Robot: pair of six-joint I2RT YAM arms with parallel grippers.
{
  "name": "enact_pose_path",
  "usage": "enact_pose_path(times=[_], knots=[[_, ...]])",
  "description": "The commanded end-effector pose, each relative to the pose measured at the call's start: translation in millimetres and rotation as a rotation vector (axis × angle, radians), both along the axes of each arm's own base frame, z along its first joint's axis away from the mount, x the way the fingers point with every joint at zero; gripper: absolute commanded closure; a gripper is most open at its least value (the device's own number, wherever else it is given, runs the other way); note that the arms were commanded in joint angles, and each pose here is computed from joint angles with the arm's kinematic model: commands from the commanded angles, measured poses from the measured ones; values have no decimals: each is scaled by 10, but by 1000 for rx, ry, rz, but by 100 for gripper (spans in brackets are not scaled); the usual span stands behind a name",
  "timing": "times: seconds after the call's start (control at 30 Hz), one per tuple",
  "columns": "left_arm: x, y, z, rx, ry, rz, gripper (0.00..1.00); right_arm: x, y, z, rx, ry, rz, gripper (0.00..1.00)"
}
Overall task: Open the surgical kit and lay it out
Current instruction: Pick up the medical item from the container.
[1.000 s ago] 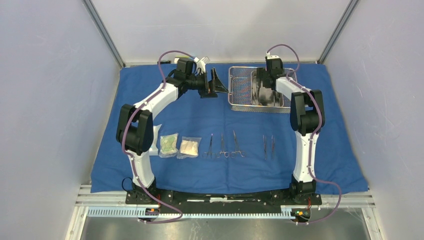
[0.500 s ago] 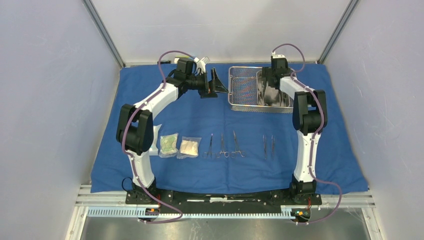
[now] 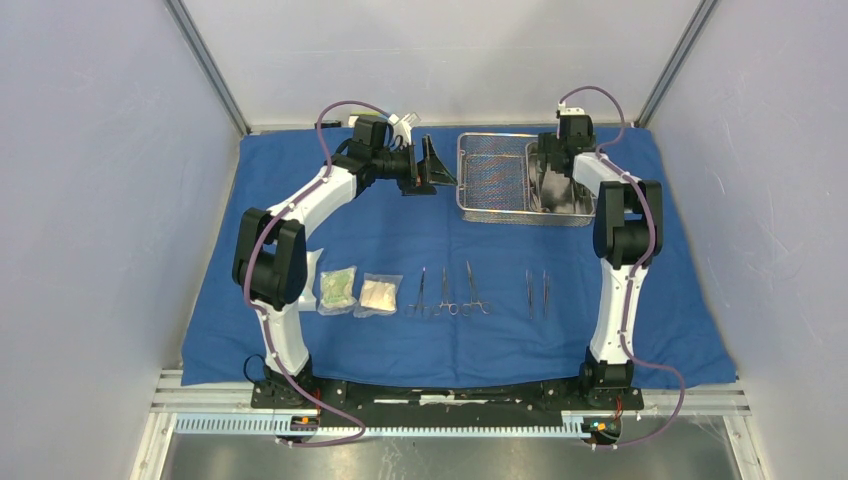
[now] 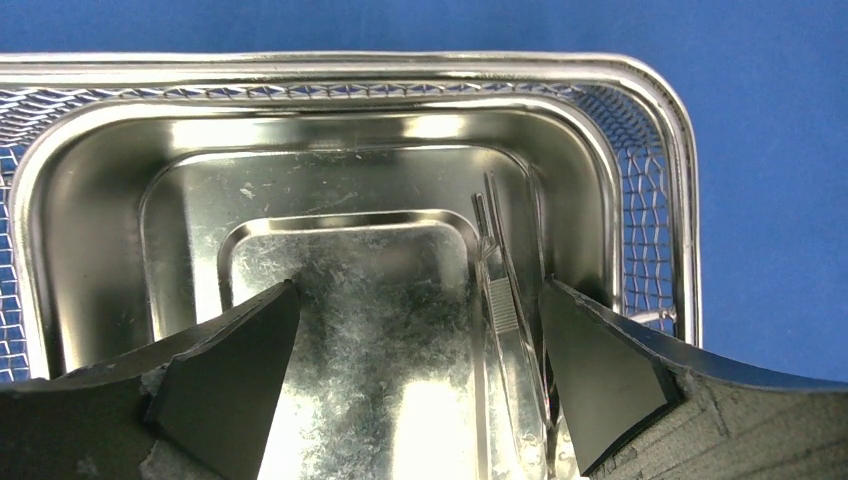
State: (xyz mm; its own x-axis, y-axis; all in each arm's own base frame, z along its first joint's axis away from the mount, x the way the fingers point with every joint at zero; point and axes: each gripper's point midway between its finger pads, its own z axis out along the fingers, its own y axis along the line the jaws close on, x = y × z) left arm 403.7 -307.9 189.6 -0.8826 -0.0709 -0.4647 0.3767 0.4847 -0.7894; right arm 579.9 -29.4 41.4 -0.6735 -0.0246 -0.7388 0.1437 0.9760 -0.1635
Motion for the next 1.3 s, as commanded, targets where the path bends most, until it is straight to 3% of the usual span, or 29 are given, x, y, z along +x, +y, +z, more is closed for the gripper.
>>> enact_pose_path(times=[0.0,0.2,0.67,0.83,1.27], knots=[[12,-13,66,-38,15,-3,0,-133,-256,-410,-39,117,13,2],[8,-22,79,-46,17,-6,0,-153,-301,-538,71,139,38,2],[-10,-30,122,-63,20,-8,0,-276,-245,-631,105,195,127,3],[-19,-29,154,-64,11,-8,0,-318,-165,-494,118,185,185,11],[-50,-21,208,-71,0,-9,0,-551,225,-283,268,168,330,43]])
